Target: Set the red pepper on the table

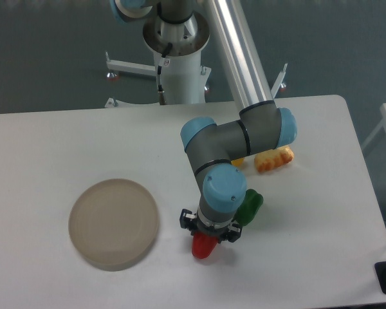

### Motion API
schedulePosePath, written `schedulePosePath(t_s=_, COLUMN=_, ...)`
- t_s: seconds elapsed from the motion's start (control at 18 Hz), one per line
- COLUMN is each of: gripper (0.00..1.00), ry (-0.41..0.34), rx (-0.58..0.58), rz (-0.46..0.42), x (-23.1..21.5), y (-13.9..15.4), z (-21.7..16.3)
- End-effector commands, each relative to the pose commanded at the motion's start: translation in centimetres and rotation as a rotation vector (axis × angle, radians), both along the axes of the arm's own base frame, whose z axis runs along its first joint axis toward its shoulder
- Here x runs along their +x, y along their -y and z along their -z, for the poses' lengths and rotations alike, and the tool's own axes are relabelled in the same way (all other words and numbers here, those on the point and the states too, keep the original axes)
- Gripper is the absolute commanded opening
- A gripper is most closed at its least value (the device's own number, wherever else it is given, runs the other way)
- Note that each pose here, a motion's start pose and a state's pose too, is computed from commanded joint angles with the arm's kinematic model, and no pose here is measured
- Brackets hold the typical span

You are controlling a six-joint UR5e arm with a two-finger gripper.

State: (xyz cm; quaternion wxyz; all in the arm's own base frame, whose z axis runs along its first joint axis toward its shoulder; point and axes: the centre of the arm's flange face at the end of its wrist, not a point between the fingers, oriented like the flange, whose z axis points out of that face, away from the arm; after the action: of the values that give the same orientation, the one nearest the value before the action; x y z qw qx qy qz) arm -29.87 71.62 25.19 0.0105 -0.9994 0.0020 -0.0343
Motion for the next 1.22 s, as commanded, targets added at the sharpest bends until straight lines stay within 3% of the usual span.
schedulePosePath(t_s=0.44, gripper=0.54, ry=0.001, rx=-0.001, rz=0.002, x=0.04, y=0.06, z=0.19)
schedulePosePath(t_s=0.89, gripper=0.79, ry=0.000, rx=0.000, rz=0.005, x=0.03, y=0.05, z=0.17)
schedulePosePath(t_s=1.0, gripper=0.91, ry=0.000, rx=0.000, rz=0.005, x=0.07, y=0.11, z=0.03)
schedulePosePath(t_s=1.22, gripper=0.97, ry=-0.004, rx=0.007, rz=0.005, x=0.07, y=0.10, z=-0.41)
